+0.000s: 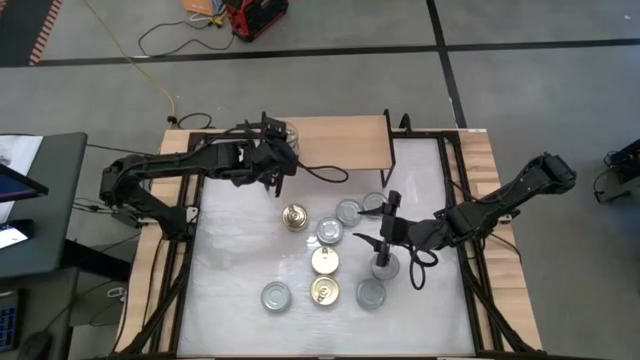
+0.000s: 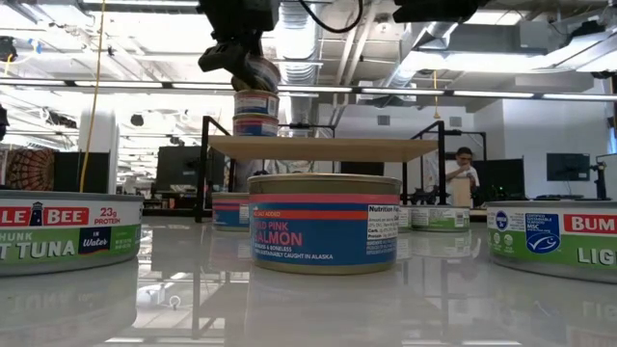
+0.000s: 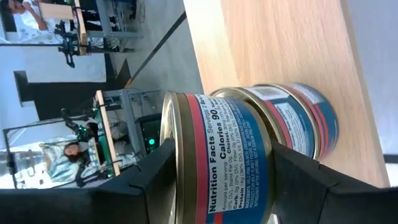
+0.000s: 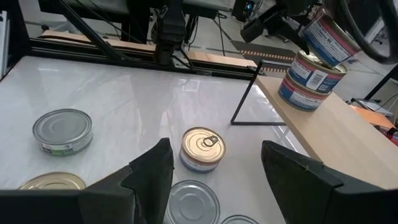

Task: Stack canned seafood by type on shelf
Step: Stack the blue tuna can on top of the blue tuna can

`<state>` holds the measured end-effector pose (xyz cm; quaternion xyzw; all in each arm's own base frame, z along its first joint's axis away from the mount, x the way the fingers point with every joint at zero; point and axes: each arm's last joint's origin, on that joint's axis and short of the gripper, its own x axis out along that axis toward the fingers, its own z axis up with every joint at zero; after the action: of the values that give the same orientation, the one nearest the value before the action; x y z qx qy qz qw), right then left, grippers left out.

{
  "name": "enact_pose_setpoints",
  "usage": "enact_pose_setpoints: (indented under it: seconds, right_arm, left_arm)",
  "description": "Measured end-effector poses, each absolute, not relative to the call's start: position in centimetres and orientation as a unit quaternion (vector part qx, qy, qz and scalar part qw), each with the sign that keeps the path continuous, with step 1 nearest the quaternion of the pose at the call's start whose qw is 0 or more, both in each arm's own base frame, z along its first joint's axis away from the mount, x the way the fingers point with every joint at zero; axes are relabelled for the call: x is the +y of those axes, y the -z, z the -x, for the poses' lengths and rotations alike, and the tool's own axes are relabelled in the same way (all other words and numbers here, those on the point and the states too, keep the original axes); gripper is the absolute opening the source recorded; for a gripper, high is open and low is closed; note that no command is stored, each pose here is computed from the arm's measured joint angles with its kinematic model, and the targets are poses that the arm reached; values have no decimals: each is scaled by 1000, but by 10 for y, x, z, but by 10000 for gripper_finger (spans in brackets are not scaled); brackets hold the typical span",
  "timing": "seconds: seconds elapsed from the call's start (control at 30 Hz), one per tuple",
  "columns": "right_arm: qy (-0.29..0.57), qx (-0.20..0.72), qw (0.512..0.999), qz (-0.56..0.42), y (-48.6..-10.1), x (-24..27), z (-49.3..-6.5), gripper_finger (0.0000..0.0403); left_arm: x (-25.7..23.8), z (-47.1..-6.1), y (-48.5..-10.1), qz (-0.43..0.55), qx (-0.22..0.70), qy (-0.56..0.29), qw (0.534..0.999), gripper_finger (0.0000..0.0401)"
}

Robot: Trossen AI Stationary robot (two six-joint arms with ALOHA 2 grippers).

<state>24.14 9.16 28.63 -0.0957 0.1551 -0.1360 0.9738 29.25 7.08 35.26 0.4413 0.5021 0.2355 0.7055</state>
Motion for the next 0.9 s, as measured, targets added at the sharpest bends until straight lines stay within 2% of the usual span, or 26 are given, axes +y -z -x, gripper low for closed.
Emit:
enact_pose_setpoints:
  seconds: [0.57,0.9]
  right_arm:
    - [139,156,973,97,-286,90,-242,274]
    - [139,156,973,95,-286,90,-242,274]
  left_arm:
    - [68,-294,-352,-392,479,-246,747,216]
    - [68,-291,-354,-385,492,-248,740,216]
